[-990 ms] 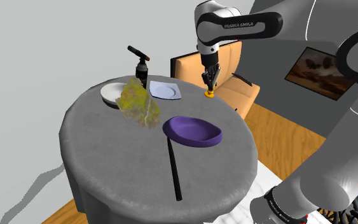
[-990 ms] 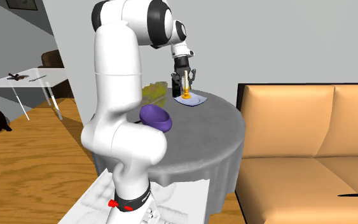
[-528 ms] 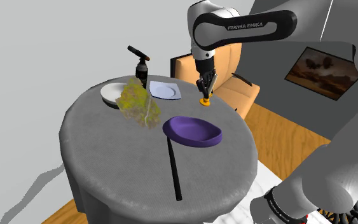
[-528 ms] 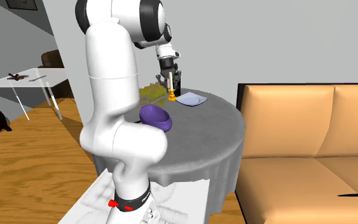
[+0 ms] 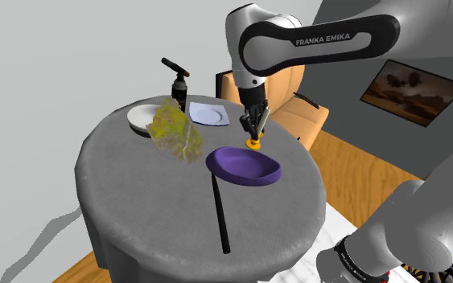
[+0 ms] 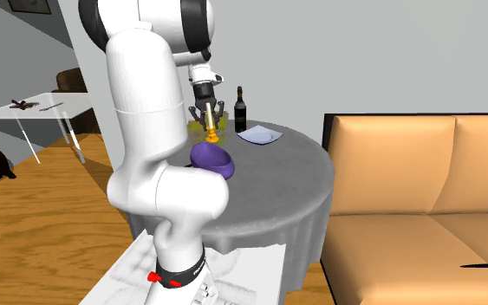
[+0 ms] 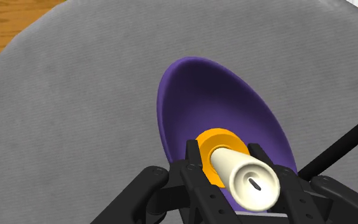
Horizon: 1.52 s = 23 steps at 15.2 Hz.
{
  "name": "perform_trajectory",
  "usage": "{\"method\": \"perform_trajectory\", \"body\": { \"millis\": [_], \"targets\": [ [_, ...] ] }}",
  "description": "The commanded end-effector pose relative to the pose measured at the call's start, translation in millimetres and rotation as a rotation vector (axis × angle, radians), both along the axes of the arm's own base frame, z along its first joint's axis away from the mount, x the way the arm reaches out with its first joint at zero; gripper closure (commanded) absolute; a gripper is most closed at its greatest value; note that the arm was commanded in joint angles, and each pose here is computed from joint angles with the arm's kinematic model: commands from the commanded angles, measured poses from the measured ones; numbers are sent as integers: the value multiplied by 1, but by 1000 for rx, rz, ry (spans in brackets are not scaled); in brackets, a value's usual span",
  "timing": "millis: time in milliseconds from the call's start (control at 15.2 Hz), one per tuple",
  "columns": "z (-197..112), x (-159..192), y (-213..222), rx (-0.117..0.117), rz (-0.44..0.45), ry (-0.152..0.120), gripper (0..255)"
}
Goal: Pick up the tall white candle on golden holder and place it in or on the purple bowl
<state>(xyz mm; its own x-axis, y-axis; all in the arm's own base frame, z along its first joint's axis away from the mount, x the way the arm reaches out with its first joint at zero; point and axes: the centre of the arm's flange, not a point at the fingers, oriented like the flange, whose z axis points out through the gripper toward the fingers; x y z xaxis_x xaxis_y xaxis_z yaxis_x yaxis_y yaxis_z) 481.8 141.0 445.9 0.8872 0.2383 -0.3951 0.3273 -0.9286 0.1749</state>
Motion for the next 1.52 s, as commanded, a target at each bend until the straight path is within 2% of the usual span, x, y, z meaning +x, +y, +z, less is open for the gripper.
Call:
{"method": "perform_trajectory", "body": {
  "millis": [0, 528, 1056, 1122, 1452],
  "targets": [
    [-10, -3, 7, 0, -1, 0, 255],
    [-51, -3, 7, 0, -1, 0, 255],
    [-51, -3, 7, 0, -1, 0, 255],
    [-51, -3, 7, 0, -1, 0, 0],
    [-51, -3, 7, 0, -1, 0, 0]
  ]
}}
